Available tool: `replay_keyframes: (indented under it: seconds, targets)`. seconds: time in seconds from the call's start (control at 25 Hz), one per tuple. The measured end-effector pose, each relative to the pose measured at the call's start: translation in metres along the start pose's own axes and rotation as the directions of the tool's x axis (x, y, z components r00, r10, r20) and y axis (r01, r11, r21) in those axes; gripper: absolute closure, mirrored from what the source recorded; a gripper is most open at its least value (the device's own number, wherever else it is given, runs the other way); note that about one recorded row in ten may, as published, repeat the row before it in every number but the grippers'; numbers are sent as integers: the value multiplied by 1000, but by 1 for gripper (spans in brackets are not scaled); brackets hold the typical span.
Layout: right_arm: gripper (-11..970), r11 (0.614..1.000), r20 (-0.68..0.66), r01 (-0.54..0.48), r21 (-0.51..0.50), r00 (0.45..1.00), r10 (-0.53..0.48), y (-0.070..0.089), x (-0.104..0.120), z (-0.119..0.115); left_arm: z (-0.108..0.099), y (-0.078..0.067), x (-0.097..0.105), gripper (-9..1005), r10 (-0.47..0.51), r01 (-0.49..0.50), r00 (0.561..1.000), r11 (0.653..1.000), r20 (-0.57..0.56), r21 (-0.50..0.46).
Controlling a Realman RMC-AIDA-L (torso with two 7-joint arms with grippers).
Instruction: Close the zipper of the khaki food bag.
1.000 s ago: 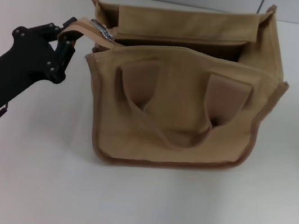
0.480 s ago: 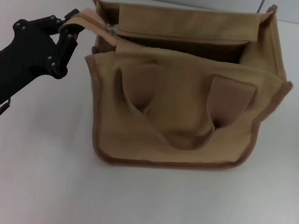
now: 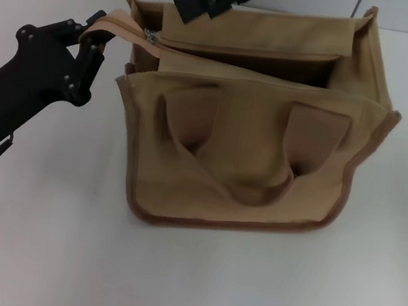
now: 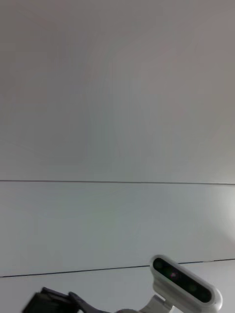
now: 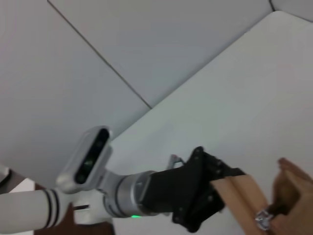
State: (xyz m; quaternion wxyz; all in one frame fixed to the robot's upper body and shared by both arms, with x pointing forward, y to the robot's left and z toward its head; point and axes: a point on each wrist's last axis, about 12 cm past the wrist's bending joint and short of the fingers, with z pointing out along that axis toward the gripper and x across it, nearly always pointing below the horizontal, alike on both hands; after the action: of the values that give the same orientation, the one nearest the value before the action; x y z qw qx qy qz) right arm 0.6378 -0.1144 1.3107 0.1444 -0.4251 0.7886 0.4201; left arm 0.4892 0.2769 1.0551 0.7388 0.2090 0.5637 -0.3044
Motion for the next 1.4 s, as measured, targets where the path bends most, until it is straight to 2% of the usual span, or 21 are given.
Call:
replay_keyframes:
  seconds: [0.16, 0.32, 0.52, 0.68, 0.92, 1.16, 1.4]
  targets:
    - [202, 999, 23, -24, 31, 999, 24, -11, 6, 4, 0, -1, 0, 967, -4, 4, 1000, 1000, 5, 3]
    - [202, 1000, 26, -24, 16, 999, 24, -13, 9, 11, -1, -3, 3, 967, -22, 22, 1000, 1000, -7, -10]
    - [202, 1000, 47, -19, 16, 999, 19, -14, 11, 12, -16, -3, 20, 967, -67, 54, 991, 992, -115, -114]
    - [202, 999, 69, -22, 35, 997, 20, -17, 9, 10, -30, -8, 22, 967, -82, 64, 989, 988, -122, -142]
    - [201, 1000, 59, -16, 18, 998, 15, -13, 5, 23, -35, -11, 17, 967, -81, 70, 994, 989, -79, -129]
    - [201, 1000, 26, 15, -15, 1000, -15, -1, -3, 45, -28, -13, 17, 966, -81, 74, 994, 993, -71, -97]
    - [201, 1000, -24, 10, -8, 1000, -10, 0, -3, 59, -24, -15, 15, 966, -85, 81, 995, 994, -53, -79]
